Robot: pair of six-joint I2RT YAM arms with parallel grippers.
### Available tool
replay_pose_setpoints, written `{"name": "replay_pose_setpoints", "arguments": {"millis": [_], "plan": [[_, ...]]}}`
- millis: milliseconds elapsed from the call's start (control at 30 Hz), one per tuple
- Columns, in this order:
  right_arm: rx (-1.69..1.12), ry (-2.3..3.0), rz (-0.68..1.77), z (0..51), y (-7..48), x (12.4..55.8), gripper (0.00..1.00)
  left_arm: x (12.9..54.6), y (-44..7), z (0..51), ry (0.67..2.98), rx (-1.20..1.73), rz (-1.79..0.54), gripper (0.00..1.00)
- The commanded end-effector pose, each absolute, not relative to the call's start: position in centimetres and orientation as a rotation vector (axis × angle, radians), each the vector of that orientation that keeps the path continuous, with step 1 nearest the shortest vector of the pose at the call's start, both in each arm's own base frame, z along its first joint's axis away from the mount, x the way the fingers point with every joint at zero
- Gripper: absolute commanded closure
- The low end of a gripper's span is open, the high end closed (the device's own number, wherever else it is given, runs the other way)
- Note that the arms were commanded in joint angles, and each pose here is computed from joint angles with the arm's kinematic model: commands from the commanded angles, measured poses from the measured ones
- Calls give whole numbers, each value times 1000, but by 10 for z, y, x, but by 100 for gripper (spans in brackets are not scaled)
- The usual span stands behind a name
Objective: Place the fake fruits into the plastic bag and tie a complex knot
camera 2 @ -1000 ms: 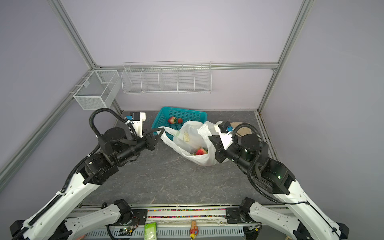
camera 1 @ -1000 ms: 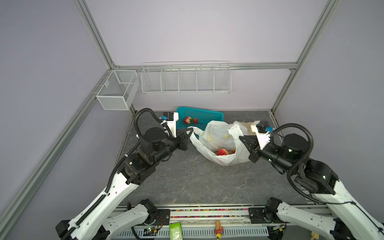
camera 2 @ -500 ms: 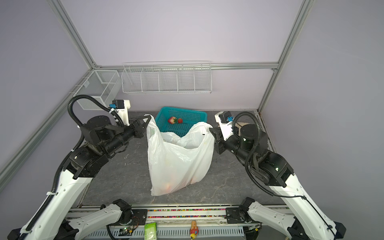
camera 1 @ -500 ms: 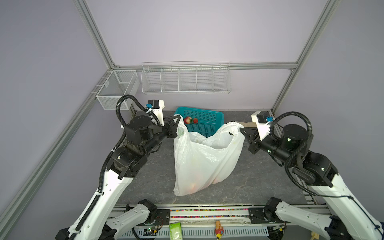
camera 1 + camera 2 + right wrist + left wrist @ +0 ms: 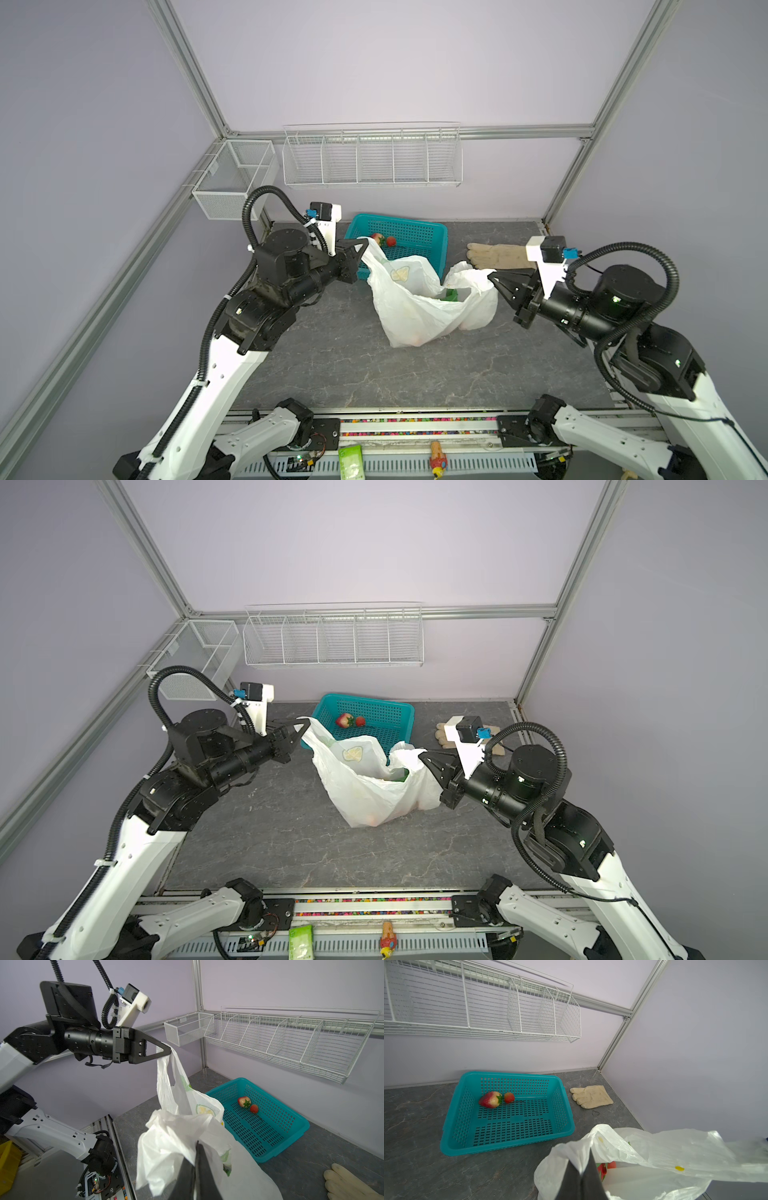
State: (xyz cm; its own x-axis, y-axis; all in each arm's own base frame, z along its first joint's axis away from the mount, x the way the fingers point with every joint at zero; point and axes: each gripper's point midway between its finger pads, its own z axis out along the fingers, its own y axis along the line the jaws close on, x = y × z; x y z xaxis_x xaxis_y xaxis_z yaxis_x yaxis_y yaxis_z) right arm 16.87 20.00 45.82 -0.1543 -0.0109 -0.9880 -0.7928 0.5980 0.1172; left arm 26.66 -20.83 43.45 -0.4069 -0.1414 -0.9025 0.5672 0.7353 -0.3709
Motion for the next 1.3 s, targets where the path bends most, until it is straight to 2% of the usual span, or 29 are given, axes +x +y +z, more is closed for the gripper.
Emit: {"name": "replay_pose_setpoints", "arguments": {"millis": [0, 233, 433, 533, 667, 800, 1067, 1267], "plan": [[-640, 1565, 766, 462, 196, 176, 94, 278, -221, 446, 1781, 391, -812, 100], [-582, 1669, 636, 424, 196, 207, 94, 310, -235, 452, 1773, 404, -813, 100], [-538, 1632, 639, 441, 194, 211, 94, 323, -243, 472, 1750, 407, -879, 100], [-497, 1629, 615, 441, 188, 215, 94, 322, -251, 466, 1778, 429, -927, 100], [-435, 1706, 411, 416, 165, 233, 94, 309, -248, 445, 1812, 415, -968, 100], [-420, 1722, 273, 412, 151, 244, 94, 292, -231, 448, 1795, 383, -936, 100], [-396, 1801, 150, 388, 156, 276, 93, 295, -229, 430, 1834, 402, -887, 100], [-357, 1851, 22, 395, 148, 297, 84, 291, -232, 436, 1829, 440, -898, 100]]}}
